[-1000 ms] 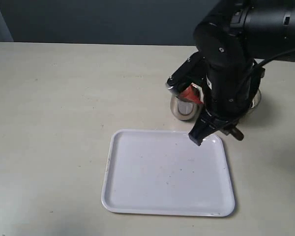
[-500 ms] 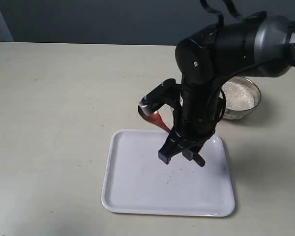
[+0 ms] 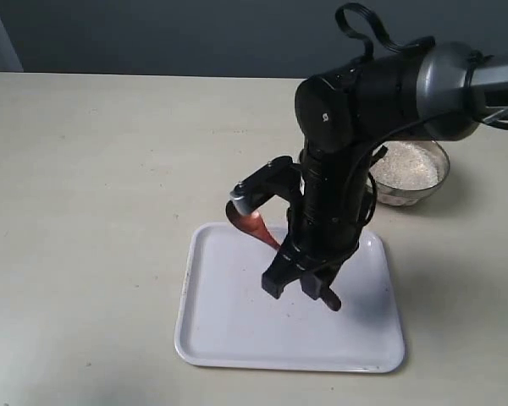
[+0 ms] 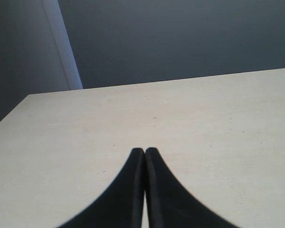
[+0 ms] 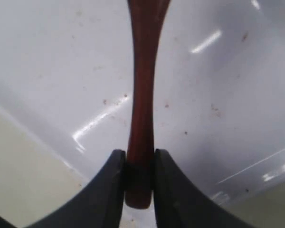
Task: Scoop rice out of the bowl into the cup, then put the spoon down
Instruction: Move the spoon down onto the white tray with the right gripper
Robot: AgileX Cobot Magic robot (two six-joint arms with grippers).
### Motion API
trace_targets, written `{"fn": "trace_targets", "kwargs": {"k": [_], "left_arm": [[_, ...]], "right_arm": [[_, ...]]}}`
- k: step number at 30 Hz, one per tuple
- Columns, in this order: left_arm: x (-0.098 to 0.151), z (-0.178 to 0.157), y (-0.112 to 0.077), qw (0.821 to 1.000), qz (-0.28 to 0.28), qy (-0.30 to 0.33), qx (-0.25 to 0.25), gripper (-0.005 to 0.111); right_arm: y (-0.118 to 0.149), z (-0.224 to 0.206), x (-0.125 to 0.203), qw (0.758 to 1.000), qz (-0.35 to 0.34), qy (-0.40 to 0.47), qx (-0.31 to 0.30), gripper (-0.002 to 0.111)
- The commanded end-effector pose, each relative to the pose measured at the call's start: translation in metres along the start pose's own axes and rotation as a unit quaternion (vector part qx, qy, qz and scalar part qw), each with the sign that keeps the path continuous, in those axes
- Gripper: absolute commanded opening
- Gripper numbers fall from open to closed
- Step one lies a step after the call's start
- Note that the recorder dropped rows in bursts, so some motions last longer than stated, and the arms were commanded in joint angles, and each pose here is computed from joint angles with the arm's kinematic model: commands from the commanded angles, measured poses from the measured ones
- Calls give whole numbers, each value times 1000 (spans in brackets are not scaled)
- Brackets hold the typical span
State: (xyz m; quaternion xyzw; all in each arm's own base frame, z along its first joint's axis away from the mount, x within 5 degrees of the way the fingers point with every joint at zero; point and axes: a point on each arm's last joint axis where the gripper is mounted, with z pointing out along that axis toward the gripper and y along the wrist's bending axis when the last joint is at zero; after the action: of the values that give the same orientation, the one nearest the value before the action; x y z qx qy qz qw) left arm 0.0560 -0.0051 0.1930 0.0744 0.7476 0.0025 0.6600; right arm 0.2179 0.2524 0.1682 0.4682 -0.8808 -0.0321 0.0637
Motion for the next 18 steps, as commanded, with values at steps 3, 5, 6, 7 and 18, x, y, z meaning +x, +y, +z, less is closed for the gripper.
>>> {"fn": "trace_targets", "kwargs": {"k": [3,5,6,7,18], "left_arm": [[-2,-1,0,1000,-5,-8,0,0],[-2,-1,0,1000,-5,-8,0,0],[-2,-1,0,1000,-5,-7,0,0],[-2,-1,0,1000,-5,-7,0,0],[-2,-1,0,1000,-5,-7,0,0]], "right_arm": [[2,8,7,1000,-13,16,-20,-1],[1,14,11,999,-15,25,-17,-1],[1,17,14,999,-15,31,-16,-1],[1,19,16,999,-15,35,-16,-1],[-3,30,14,999,-20,39,-3,-1]]}}
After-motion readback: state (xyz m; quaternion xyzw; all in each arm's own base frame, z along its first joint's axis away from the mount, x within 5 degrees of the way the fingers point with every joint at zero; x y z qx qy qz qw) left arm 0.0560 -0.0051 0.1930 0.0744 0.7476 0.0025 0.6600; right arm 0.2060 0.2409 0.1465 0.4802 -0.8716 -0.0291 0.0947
